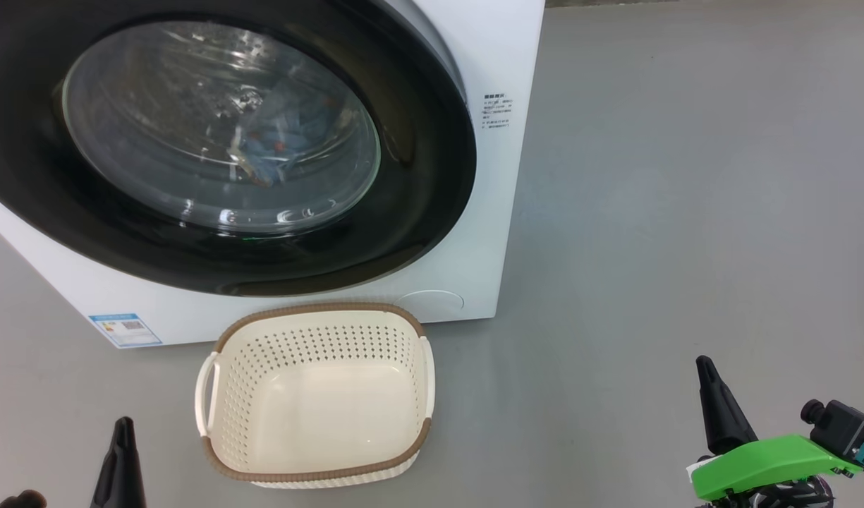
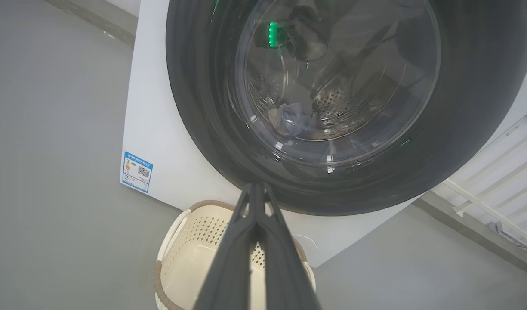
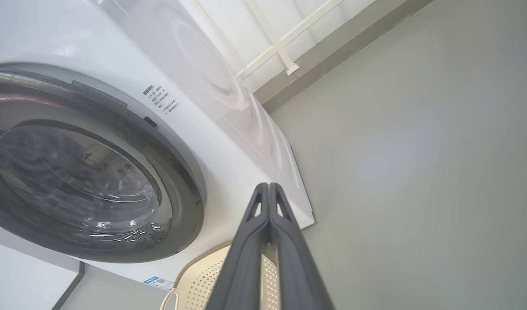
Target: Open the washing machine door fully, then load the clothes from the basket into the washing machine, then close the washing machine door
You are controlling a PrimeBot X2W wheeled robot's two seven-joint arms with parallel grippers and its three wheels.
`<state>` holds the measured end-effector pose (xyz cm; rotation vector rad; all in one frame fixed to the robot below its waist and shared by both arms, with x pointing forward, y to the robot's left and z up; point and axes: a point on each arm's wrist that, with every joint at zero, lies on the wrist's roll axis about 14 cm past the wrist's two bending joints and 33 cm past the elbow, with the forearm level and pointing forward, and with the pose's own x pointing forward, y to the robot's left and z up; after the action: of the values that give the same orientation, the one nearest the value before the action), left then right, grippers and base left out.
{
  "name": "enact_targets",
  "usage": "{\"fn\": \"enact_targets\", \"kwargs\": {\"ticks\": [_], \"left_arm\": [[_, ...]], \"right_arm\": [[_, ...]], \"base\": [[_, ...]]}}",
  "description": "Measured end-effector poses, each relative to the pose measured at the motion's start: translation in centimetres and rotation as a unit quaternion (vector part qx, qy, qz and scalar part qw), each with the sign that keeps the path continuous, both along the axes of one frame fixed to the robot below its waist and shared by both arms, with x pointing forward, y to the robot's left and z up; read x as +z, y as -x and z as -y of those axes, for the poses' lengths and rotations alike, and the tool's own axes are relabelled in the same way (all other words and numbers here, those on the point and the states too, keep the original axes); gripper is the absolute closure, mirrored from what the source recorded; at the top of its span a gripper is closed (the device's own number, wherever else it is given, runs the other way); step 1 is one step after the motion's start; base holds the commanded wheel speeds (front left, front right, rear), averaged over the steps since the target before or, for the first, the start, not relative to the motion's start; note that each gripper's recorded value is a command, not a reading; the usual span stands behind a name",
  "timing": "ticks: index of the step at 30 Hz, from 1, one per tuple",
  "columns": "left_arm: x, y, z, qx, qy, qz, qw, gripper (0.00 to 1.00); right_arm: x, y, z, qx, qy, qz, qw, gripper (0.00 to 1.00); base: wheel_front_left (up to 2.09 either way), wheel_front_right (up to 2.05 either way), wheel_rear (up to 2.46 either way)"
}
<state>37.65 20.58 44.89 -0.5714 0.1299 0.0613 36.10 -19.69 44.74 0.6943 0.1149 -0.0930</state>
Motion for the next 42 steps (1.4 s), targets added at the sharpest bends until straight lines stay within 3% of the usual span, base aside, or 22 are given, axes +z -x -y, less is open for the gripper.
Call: {"fn": "enact_targets", "kwargs": {"ticks": [23, 42], "left_arm": [[0.30, 0.24, 0.06, 0.024, 0.125, -0.004, 0.992, 1.00], [0.90, 0.22, 0.42, 0.035, 0.230, 0.001, 0.973, 1.00]], "right_arm": [[0.39, -0.22, 0.50, -0.022, -0.110, 0.000, 0.994, 1.00], [0.89, -0.47, 0.81, -0.035, -0.201, 0.005, 0.979, 1.00]], "base": [[0.00, 0.00, 0.00], [0.00, 0.00, 0.00]]}}
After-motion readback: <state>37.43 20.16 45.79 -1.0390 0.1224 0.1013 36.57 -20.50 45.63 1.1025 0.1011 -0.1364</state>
